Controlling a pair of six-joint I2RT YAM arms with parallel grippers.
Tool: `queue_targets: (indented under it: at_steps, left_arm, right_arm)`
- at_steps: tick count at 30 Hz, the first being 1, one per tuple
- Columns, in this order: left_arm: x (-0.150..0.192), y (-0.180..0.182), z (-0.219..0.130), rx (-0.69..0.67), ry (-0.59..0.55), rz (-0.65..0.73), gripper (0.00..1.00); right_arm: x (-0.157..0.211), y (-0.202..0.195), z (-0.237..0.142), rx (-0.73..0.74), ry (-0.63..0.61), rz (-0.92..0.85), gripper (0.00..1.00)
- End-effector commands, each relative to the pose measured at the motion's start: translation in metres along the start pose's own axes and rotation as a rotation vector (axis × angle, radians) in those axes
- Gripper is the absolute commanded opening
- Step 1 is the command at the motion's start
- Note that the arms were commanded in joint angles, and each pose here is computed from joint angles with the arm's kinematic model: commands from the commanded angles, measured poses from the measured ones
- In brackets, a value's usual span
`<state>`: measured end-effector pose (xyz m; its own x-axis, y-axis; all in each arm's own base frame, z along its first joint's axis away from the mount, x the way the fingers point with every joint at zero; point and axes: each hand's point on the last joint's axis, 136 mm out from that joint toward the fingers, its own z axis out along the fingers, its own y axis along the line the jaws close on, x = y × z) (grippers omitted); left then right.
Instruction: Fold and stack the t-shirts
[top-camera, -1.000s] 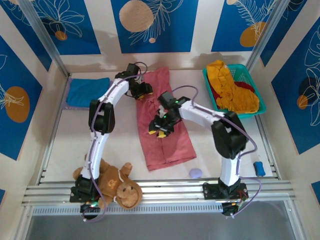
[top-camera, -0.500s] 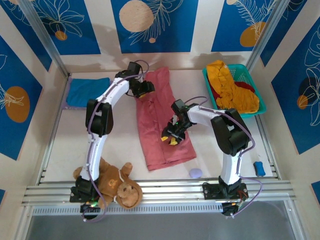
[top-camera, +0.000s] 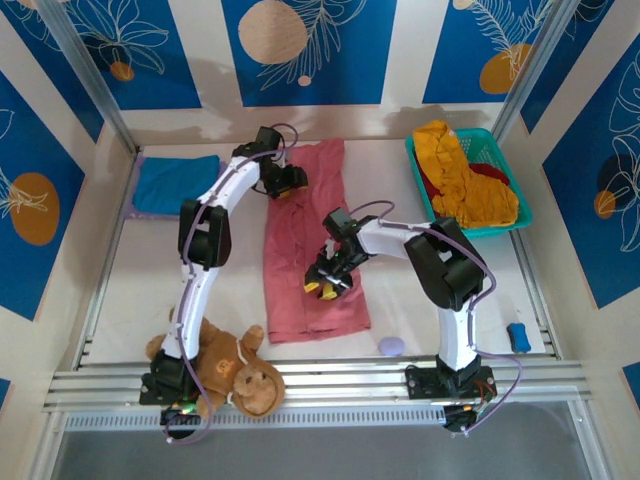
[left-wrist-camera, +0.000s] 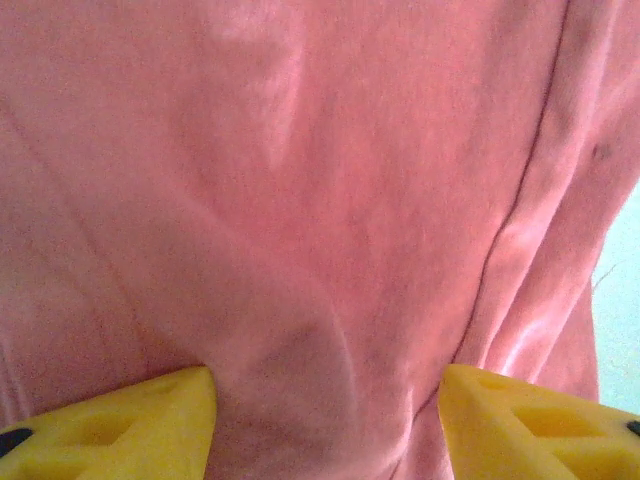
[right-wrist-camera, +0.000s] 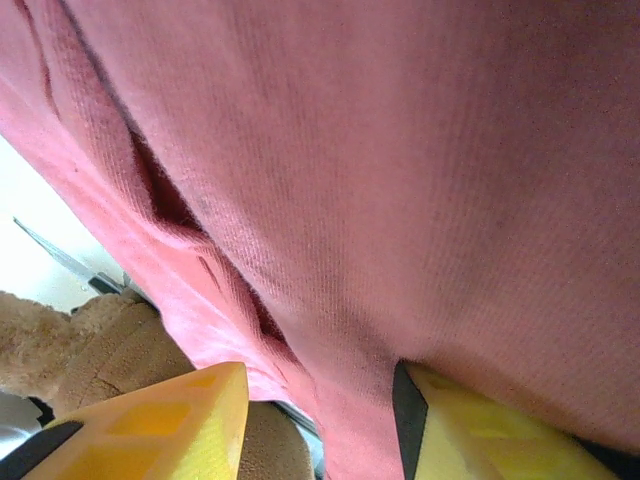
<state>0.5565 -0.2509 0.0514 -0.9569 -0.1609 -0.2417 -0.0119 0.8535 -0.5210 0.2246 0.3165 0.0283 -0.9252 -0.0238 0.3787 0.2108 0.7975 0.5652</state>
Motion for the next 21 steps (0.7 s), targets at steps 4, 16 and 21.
queue_targets:
  at_steps: [4, 16, 21]
  left_arm:
    - [0.006, 0.001, -0.012, -0.015, 0.050, 0.027, 0.60]
    - [0.066, -0.024, -0.136, -0.047, 0.014, 0.114, 0.63]
    - [0.138, -0.001, -0.154, -0.100, 0.096, 0.109, 0.62]
  right_arm:
    - [0.008, 0.009, -0.022, 0.027, -0.081, -0.025, 0.49]
    - [0.054, -0.041, -0.115, 0.088, -0.234, -0.004, 0.51]
    - [0.065, -0.062, -0.104, 0.086, -0.202, 0.031, 0.51]
